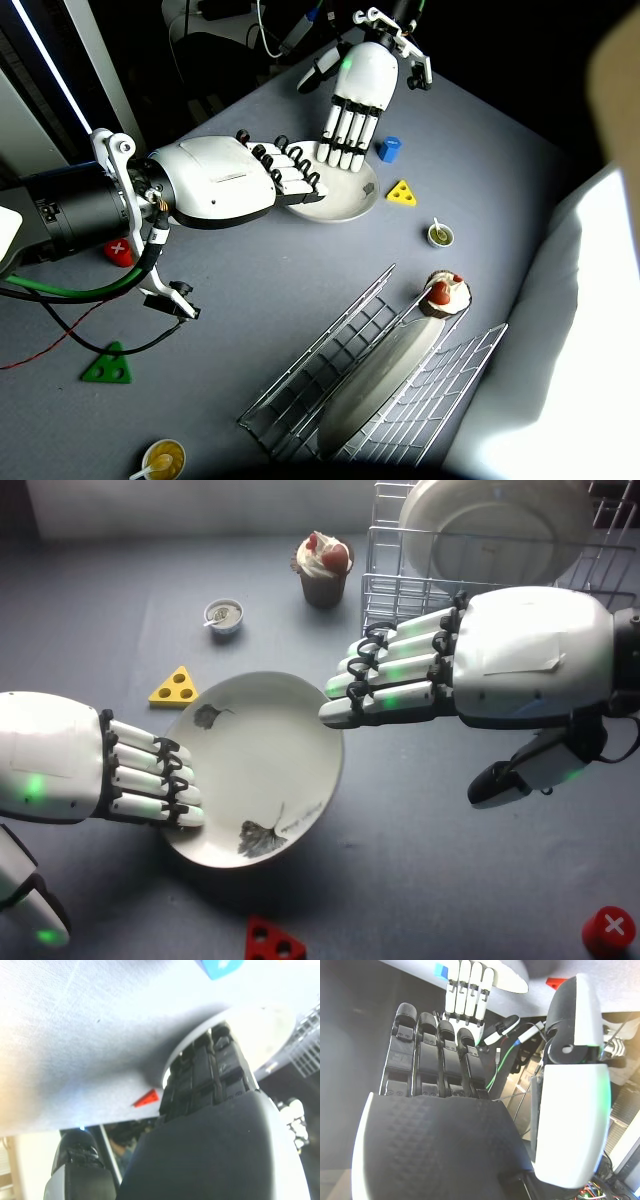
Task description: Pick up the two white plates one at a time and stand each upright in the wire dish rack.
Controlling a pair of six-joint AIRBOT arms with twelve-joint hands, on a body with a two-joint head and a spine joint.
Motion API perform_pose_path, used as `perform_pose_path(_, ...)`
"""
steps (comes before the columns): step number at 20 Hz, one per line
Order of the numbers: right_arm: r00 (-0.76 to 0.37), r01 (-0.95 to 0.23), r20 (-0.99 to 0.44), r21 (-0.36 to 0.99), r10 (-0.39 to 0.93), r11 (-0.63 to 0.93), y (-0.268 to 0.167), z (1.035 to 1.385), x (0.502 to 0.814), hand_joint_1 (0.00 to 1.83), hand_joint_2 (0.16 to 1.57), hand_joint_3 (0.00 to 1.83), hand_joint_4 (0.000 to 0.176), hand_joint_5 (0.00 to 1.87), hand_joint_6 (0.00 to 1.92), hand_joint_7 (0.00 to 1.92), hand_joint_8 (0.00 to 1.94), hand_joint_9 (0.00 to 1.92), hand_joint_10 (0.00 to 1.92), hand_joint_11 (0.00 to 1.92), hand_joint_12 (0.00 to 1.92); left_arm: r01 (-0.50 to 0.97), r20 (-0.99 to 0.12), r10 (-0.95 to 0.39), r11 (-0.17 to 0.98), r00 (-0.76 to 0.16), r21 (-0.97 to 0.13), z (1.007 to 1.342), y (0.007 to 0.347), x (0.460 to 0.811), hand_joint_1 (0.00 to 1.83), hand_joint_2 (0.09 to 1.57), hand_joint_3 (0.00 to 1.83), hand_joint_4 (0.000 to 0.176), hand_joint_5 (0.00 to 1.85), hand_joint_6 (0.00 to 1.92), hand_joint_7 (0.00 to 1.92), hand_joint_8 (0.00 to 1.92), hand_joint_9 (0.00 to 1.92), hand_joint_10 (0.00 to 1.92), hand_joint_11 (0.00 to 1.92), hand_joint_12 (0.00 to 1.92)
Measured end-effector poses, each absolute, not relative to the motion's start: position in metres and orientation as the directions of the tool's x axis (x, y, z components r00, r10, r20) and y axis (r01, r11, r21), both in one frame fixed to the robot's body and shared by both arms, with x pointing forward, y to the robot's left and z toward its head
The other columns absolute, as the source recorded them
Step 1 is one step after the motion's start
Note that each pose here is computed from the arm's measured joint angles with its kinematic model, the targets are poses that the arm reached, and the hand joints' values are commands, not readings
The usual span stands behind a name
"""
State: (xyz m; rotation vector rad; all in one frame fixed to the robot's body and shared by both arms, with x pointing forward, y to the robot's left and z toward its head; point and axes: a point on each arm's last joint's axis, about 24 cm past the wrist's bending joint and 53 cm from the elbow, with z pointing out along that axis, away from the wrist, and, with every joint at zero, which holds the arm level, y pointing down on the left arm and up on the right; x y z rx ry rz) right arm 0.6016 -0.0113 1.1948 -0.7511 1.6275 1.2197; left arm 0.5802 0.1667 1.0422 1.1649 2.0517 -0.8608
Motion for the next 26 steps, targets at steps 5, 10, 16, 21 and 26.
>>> perform_pose_path(5, -0.340, -0.874, -0.937, 0.347, 0.083, 0.340, -0.005, 1.193, 0.603, 1.14, 0.87, 0.00, 0.000, 0.19, 0.01, 0.18, 0.01, 0.20, 0.00, 0.26, 0.01, 0.878, -0.755, 0.484, 0.407, -0.442, -0.252, 1.035, 0.171, 0.575, 0.00, 0.92, 0.00, 0.000, 0.14, 0.00, 0.19, 0.01, 0.19, 0.01, 0.20, 0.02)
perform_pose_path(10, -0.358, -0.857, -0.918, 0.396, 0.171, 0.331, 0.019, 1.201, 0.608, 1.16, 0.88, 0.00, 0.000, 0.18, 0.00, 0.17, 0.00, 0.20, 0.00, 0.27, 0.02, 0.875, -0.753, 0.482, 0.410, -0.447, -0.257, 1.035, 0.173, 0.575, 0.00, 0.91, 0.00, 0.000, 0.14, 0.00, 0.19, 0.01, 0.19, 0.00, 0.20, 0.02)
perform_pose_path(16, -0.262, -0.900, -0.959, 0.283, 0.107, 0.331, 0.039, 1.190, 0.604, 1.22, 0.88, 0.00, 0.000, 0.18, 0.00, 0.20, 0.00, 0.20, 0.00, 0.27, 0.02, 0.875, -0.753, 0.482, 0.409, -0.447, -0.258, 1.035, 0.173, 0.575, 0.00, 0.92, 0.00, 0.000, 0.14, 0.00, 0.20, 0.01, 0.20, 0.01, 0.22, 0.03)
perform_pose_path(21, -0.263, -0.918, -0.964, 0.264, 0.044, 0.297, 0.062, 1.166, 0.591, 1.21, 0.88, 0.00, 0.000, 0.19, 0.00, 0.19, 0.00, 0.21, 0.01, 0.28, 0.02, 0.876, -0.754, 0.482, 0.408, -0.447, -0.258, 1.035, 0.174, 0.575, 0.00, 0.92, 0.00, 0.000, 0.15, 0.00, 0.21, 0.00, 0.21, 0.01, 0.23, 0.02)
perform_pose_path(26, -0.288, -0.907, -0.957, 0.281, 0.023, 0.313, 0.076, 1.151, 0.594, 1.24, 0.87, 0.00, 0.000, 0.24, 0.02, 0.21, 0.01, 0.22, 0.01, 0.29, 0.02, 0.876, -0.754, 0.482, 0.406, -0.447, -0.259, 1.035, 0.173, 0.575, 0.00, 0.91, 0.00, 0.000, 0.15, 0.00, 0.19, 0.00, 0.20, 0.00, 0.22, 0.02)
